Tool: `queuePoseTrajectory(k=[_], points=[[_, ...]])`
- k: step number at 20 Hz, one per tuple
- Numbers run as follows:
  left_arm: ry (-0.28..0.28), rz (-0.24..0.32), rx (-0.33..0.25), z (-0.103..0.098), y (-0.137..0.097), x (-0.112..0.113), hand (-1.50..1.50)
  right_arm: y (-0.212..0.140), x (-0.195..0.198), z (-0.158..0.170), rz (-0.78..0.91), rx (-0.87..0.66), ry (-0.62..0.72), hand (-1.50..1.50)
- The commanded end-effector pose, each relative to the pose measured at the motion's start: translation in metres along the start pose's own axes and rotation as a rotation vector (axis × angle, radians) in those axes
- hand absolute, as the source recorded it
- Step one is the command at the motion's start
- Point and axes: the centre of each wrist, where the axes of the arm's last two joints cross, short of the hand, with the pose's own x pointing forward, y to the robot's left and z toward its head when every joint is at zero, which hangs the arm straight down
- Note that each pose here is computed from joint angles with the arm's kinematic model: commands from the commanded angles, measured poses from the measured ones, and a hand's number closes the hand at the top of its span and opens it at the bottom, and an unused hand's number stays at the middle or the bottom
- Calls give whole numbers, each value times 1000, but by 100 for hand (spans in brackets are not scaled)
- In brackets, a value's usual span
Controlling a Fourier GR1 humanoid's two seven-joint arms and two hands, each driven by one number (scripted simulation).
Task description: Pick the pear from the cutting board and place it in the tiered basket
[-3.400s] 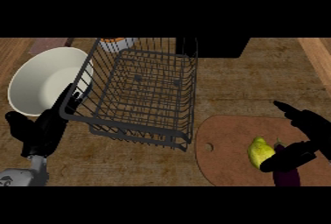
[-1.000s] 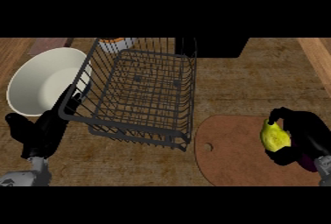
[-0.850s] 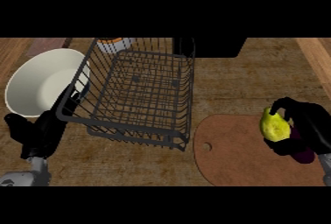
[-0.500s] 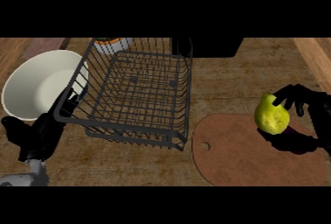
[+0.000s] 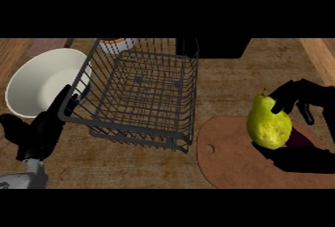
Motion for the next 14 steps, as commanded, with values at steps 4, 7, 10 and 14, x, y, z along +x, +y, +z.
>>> queuePoseTrajectory(k=[4, 7, 10, 14], points=[[0, -2, -13, 3, 1, -9, 0, 14, 72, -42, -3, 31, -30, 150], [-14, -2, -23, -3, -23, 2, 0, 23, 109, -48, -23, 45, -23, 150], [21, -4, -26, -5, -7, 0, 0, 57, 129, -64, -26, 61, -14, 150], [-7, 4, -24, -4, 11, -13, 0, 74, 148, -95, -21, 94, 26, 150]])
